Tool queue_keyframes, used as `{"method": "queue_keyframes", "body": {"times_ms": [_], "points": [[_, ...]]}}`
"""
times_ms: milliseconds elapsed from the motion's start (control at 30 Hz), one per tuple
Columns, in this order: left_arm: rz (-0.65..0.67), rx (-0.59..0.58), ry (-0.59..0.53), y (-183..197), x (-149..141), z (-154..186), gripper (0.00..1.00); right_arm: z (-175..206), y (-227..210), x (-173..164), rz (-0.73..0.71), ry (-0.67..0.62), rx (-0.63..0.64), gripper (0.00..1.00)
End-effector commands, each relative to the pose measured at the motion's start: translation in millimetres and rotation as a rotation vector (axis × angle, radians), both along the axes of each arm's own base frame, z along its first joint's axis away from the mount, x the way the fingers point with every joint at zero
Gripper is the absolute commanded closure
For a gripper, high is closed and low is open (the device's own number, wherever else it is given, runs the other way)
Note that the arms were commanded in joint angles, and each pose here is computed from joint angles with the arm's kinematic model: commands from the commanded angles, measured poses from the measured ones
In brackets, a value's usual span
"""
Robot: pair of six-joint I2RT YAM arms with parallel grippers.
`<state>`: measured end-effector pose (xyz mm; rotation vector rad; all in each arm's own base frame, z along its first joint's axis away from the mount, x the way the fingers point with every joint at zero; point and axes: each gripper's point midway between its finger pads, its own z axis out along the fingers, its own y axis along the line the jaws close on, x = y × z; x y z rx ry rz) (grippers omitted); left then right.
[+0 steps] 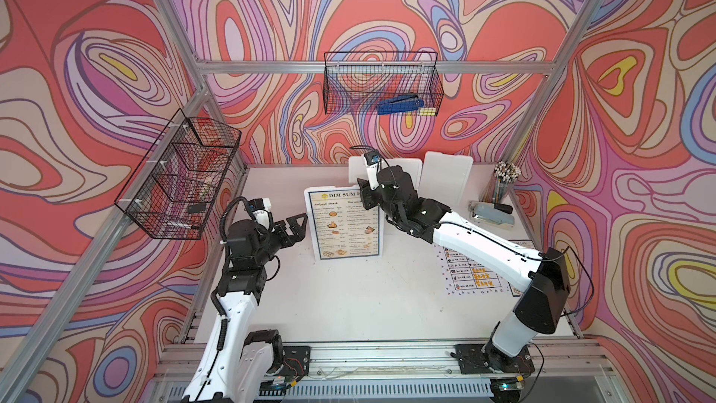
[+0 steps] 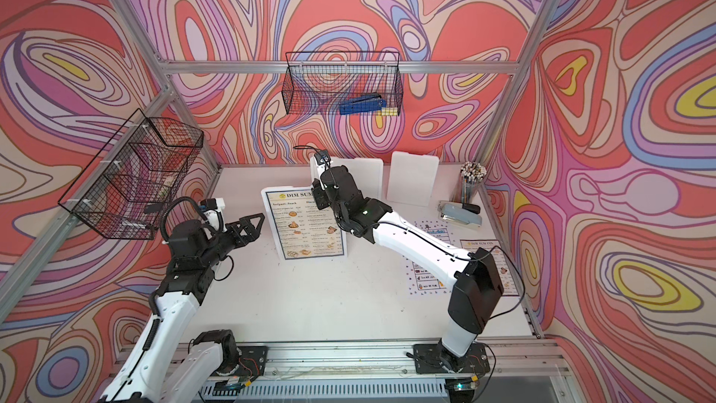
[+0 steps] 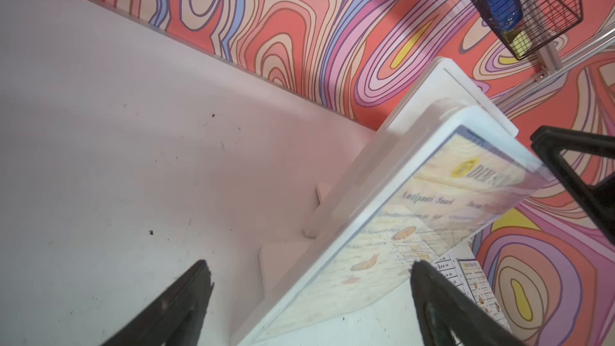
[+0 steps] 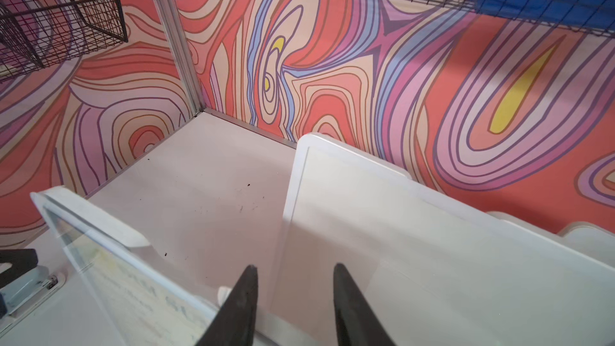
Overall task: Insert the menus into the narrow rack
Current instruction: Move the narrow rack to the center of the board.
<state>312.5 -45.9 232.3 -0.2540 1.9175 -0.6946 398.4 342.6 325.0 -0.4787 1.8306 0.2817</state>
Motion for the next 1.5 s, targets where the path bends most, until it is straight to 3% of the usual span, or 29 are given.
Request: {"method": "queue_keyframes", "body": {"times_ms": [0, 167, 267, 333, 367, 400, 467, 700, 833, 1033, 1167, 1467], "points": [[0.027, 0.022, -0.022, 4.6, -5.6, 1.2, 0.04, 12.2, -19.1, -9.6, -0.013, -0.005, 0.026, 0.6], [0.033, 0.025, -0.019, 5.5, -9.5, -5.8, 0.04, 20.6, -58.3, -22.9, 0.02, 0.004, 0.125, 0.59], [0.033, 0.024, -0.019, 5.3, -11.5, -6.6, 0.04, 18.6, -79.1, -38.3, 0.132, 0.0, 0.219, 0.48], [0.02, 0.02, -0.032, 2.8, -13.0, -3.1, 0.04, 11.3, -82.0, -57.0, 0.234, -0.027, 0.23, 0.33], [0.019, 0.019, -0.039, 2.4, -13.5, -1.0, 0.04, 7.4, -82.4, -64.6, 0.264, -0.035, 0.231, 0.12], [0.02, 0.02, -0.041, 2.6, -14.4, -0.6, 0.03, 0.3, -81.7, -73.7, 0.298, -0.036, 0.235, 0.02], [0.025, 0.02, -0.014, 3.1, -17.7, -15.1, 0.03, -11.7, -81.8, -85.3, 0.335, -0.031, 0.248, 0.02], [0.028, 0.021, -0.02, 3.3, -19.7, -15.4, 0.02, -69.3, -64.9, -102.1, 0.469, 0.046, 0.254, 0.05], [0.016, 0.013, -0.031, 1.1, -19.5, -14.8, 0.03, -101.6, -62.9, -87.0, 0.421, 0.084, 0.239, 0.11], [0.019, 0.011, -0.038, 1.4, -19.4, -18.3, 0.03, -142.7, -35.6, -70.5, 0.47, 0.193, 0.253, 0.22], [-0.007, 0.002, -0.048, -3.0, -21.0, -14.2, 0.03, -172.0, -17.0, -59.2, 0.429, 0.244, 0.188, 0.25], [-0.027, -0.009, -0.08, -7.4, -29.4, -5.8, 0.01, -207.1, 21.0, -52.7, 0.381, 0.296, 0.123, 0.38]]}}
